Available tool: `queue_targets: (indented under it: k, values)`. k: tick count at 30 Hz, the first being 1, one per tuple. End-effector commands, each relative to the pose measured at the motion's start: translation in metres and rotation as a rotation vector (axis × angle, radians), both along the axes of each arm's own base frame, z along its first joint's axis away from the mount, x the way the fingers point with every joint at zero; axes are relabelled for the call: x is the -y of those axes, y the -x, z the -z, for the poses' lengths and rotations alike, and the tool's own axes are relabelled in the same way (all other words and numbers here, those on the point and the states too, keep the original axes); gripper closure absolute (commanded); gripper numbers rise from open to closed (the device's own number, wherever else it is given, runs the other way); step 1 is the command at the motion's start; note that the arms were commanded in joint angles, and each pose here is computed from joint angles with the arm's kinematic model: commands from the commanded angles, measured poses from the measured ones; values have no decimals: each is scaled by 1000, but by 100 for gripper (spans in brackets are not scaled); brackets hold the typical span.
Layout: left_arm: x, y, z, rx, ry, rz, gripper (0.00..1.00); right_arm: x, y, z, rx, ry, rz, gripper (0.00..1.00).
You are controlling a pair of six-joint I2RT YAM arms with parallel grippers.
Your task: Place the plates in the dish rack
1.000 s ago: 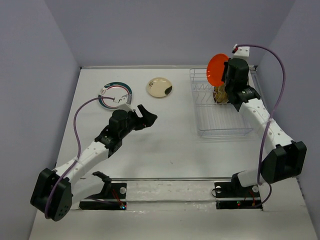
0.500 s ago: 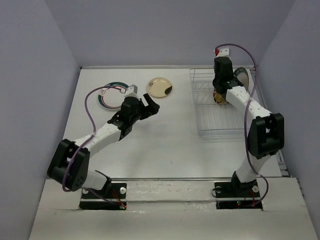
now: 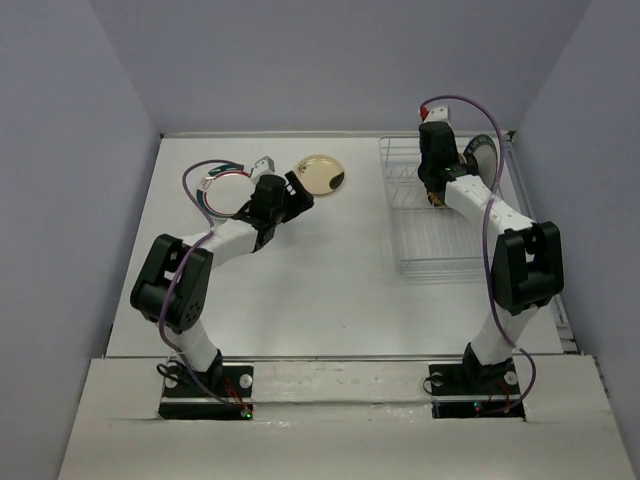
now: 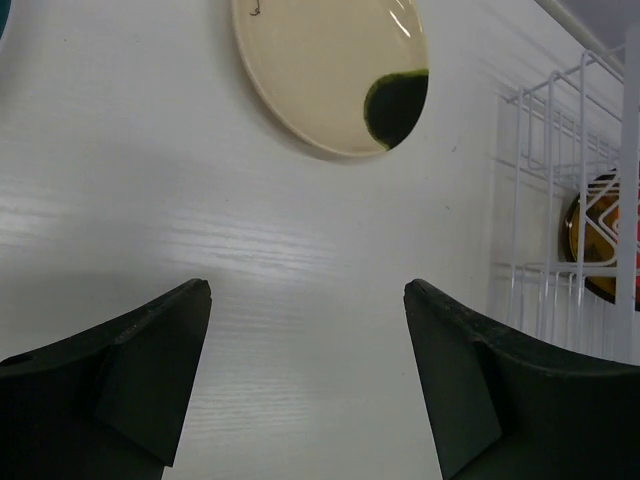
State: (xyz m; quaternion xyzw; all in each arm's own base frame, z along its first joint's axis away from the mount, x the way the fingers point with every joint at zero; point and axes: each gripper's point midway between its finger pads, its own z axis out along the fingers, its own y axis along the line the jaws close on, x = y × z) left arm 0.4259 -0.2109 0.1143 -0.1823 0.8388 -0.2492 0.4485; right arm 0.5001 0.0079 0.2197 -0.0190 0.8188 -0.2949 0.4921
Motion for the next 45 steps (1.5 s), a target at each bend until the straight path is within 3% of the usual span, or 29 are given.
queue_targets:
  k: [1,4,6,8,16,22,24,30,33,39,43,45]
  values:
    - [-4,-36,-3,31,9,-67,13,-9,-3,-7,61,-64,-6,76]
    - [-4,-51,6,10,18,-73,20,-11,2,-14,73,-110,-4,46]
    - [-3,-58,10,0,9,-77,21,-12,5,-19,89,-144,5,31]
    - [1,-72,6,8,8,-81,22,-14,13,-27,103,-184,5,22]
    - [6,-112,27,-19,-29,-117,37,-63,49,-57,173,-387,-148,20]
    - [4,-131,51,-74,-91,-156,60,-94,76,-67,209,-468,-248,20]
    - [4,-131,55,-83,-89,-165,61,-104,83,-73,218,-510,-293,20]
    - [4,-125,61,-89,-60,-169,56,-110,90,-74,215,-525,-326,20]
    - [5,-124,47,-55,-48,-156,48,-110,90,-69,205,-521,-324,20]
    - [-4,-112,9,18,-51,-155,47,-110,90,-72,217,-528,-325,20]
    - [-6,-105,-3,54,-51,-141,25,-115,90,-73,219,-548,-347,20]
    - [-9,-103,0,44,-65,-147,23,-120,91,-72,213,-552,-363,20]
